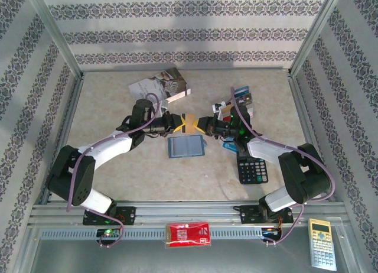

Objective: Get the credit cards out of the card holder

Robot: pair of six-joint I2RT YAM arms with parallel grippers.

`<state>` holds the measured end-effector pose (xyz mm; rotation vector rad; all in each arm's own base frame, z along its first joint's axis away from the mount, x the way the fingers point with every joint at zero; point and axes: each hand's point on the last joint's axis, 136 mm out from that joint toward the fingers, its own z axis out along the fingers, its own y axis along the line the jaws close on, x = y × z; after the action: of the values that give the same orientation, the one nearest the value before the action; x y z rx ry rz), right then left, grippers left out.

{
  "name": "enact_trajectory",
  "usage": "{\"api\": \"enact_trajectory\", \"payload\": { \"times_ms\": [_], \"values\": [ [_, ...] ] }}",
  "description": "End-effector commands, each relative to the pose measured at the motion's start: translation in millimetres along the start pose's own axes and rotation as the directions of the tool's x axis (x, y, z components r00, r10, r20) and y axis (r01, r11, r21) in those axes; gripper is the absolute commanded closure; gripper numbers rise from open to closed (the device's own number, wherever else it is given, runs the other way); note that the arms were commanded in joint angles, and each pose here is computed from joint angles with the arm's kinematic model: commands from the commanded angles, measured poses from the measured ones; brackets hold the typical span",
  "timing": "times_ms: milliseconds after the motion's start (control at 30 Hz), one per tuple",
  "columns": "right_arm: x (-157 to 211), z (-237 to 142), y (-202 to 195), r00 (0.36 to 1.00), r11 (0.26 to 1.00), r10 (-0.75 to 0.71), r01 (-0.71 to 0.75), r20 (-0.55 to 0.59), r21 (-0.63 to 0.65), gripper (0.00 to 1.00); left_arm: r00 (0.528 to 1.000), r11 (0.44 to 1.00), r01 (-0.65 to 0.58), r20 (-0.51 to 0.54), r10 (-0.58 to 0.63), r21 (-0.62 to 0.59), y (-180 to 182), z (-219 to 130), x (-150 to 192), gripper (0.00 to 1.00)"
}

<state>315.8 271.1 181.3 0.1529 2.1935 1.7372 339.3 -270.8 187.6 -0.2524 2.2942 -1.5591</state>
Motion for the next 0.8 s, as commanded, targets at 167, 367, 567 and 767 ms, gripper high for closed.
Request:
{"api": "enact_trajectory", "payload": {
  "times_ms": [167, 367, 567, 767],
  "values": [
    [-5.3, 7.1, 30.5, 0.999, 0.993, -0.019, 0.015, -0.034, -0.121, 0.73, 0.999, 0.992, -0.041, 0.002, 0.041, 0.123, -37.8, -6.9, -4.2, 1.00],
    [-9.3, 9.1, 31.3, 1.000, 0.989, -0.008, 0.005, -0.023, -0.145, 0.84, 0.999, 0.995, -0.035, -0.001, 0.036, 0.095, -31.7, -4.6, -5.0, 1.00],
    [-23.0, 2.1, 14.3, 0.999, 0.998, -0.004, 0.008, 0.054, -0.062, 1.00, 0.999, 0.999, -0.011, 0.034, 0.012, -0.047, 0.7, -11.2, -8.6, 0.85],
    [-38.9, -13.1, -27.0, 0.990, 0.987, 0.006, -0.028, 0.139, 0.157, 1.00, 0.995, 0.965, 0.014, 0.101, 0.013, -0.261, 45.8, -34.1, -17.8, 0.57]
  ]
}}
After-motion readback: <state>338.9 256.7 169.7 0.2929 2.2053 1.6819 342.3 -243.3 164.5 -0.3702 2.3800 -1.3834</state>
